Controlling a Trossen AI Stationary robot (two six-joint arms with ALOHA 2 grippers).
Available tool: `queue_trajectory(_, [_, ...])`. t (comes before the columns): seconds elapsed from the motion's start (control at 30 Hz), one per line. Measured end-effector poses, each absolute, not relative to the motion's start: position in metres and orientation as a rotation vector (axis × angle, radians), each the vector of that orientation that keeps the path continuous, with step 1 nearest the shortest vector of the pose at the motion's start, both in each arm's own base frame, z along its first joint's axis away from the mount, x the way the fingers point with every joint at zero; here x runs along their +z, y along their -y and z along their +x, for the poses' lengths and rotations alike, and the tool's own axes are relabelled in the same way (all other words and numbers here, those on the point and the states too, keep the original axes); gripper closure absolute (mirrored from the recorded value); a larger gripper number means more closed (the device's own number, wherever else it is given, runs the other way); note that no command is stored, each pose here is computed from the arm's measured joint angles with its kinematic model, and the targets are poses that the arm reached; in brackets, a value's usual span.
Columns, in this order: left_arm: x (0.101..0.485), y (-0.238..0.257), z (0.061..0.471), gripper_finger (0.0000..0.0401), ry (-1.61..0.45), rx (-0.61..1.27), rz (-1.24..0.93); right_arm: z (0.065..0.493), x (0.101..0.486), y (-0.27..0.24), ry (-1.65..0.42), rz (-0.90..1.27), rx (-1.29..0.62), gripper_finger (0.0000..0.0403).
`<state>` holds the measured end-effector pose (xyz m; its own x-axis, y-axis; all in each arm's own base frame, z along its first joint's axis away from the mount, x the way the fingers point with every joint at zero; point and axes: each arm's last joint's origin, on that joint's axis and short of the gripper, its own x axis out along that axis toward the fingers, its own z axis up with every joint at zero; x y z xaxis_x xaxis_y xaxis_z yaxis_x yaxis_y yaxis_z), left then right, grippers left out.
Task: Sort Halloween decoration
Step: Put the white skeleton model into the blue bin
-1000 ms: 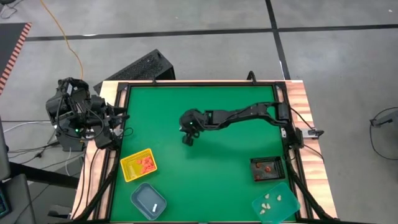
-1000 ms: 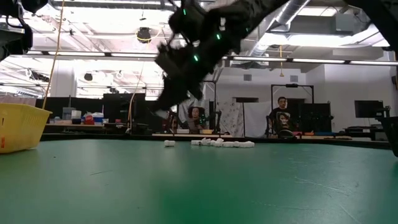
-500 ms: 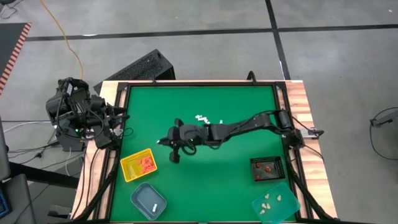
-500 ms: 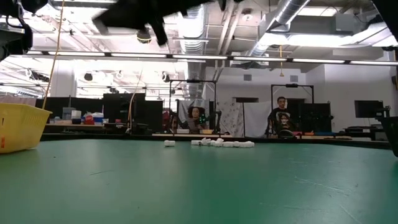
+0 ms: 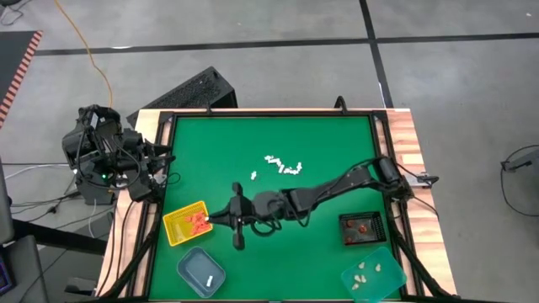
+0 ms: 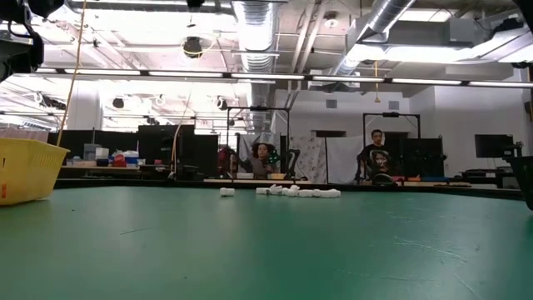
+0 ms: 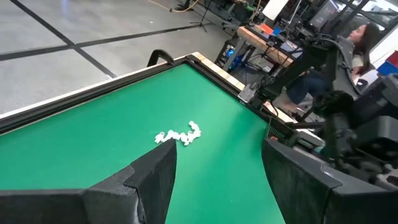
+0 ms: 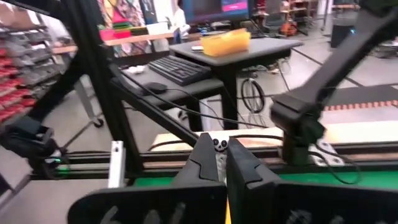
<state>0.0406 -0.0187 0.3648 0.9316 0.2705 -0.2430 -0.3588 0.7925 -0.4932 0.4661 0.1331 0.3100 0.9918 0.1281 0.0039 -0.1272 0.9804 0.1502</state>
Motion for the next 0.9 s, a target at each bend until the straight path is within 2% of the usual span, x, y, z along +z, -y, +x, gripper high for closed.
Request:
queue_trajectory(0.43, [0.365, 0.019, 0.041, 0.0175, -0.164, 0.34, -0.561, 0.458, 0.317, -0.161, 0.067, 0.196, 0.195, 0.0399])
queue_trajectory(0.7, [0.364, 0.019, 0.041, 0.0175, -0.18, 0.333, -0.565, 0.483, 0.273, -0.176, 0.031, 0.288, 0.217, 0.0399])
queue_trajectory(0.9, [0.364, 0.02, 0.041, 0.0175, -0.206, 0.321, -0.569, 0.518, 0.244, -0.191, 0.01, 0.353, 0.321, 0.0399])
